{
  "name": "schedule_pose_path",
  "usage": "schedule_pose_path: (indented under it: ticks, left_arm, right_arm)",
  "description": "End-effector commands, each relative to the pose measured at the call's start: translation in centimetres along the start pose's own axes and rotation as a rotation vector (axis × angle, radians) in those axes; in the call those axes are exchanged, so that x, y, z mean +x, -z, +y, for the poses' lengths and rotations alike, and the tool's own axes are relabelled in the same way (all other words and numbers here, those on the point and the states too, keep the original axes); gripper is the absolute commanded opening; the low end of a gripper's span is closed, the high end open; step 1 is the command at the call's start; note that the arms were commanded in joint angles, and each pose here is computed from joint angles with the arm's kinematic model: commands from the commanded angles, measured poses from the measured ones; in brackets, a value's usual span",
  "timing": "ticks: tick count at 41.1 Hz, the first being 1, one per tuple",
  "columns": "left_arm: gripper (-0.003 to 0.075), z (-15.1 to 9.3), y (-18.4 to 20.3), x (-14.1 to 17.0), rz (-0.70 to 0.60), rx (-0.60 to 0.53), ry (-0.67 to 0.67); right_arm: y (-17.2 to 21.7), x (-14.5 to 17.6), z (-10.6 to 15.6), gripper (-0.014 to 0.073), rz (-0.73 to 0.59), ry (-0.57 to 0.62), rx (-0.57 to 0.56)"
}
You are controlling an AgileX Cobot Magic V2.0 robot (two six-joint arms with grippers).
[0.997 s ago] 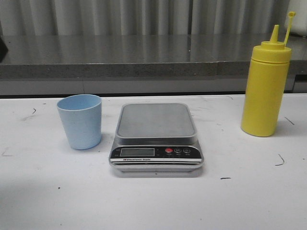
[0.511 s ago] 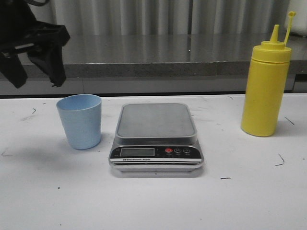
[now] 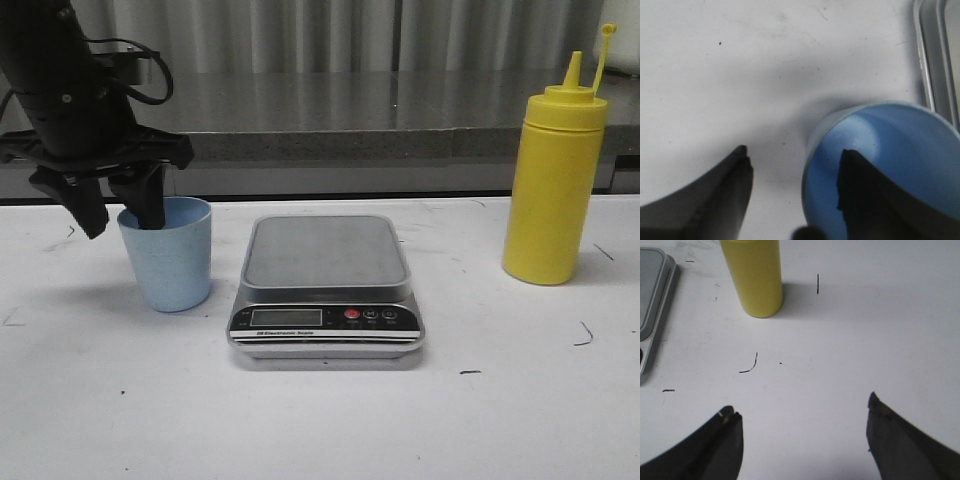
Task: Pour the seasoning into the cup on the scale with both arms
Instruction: 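Lower the left gripper onto the light blue cup and grasp it, then carry the cup with the left gripper onto the scale and release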
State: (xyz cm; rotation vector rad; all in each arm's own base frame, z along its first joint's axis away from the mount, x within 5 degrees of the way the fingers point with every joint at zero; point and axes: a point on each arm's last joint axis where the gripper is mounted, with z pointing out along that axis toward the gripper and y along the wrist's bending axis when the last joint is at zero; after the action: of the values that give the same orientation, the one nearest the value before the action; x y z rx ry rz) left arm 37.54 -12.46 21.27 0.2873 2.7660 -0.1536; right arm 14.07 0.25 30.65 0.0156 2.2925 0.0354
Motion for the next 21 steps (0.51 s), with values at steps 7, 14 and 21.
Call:
schedule_pose_path:
  ticks: [7,14,21]
  left_arm:
    - [0.0021,-0.7,2.6,-1.3,-0.122,0.032,0.012]
    - [-0.002,-0.7,2.7,-1.3,-0.118,0.032,0.012]
    - [-0.002,-1.3,5.4,-1.6,-0.142,0.041,-0.005]
  right_arm:
    - [0.6,-1.4,0.0,0.0539,-0.094,0.012,0.003]
    - [0.6,-1.4,0.0,0.0539,-0.094,0.012,0.003]
    - [0.6,-1.4,0.0,0.0539,-0.094,0.012,0.003]
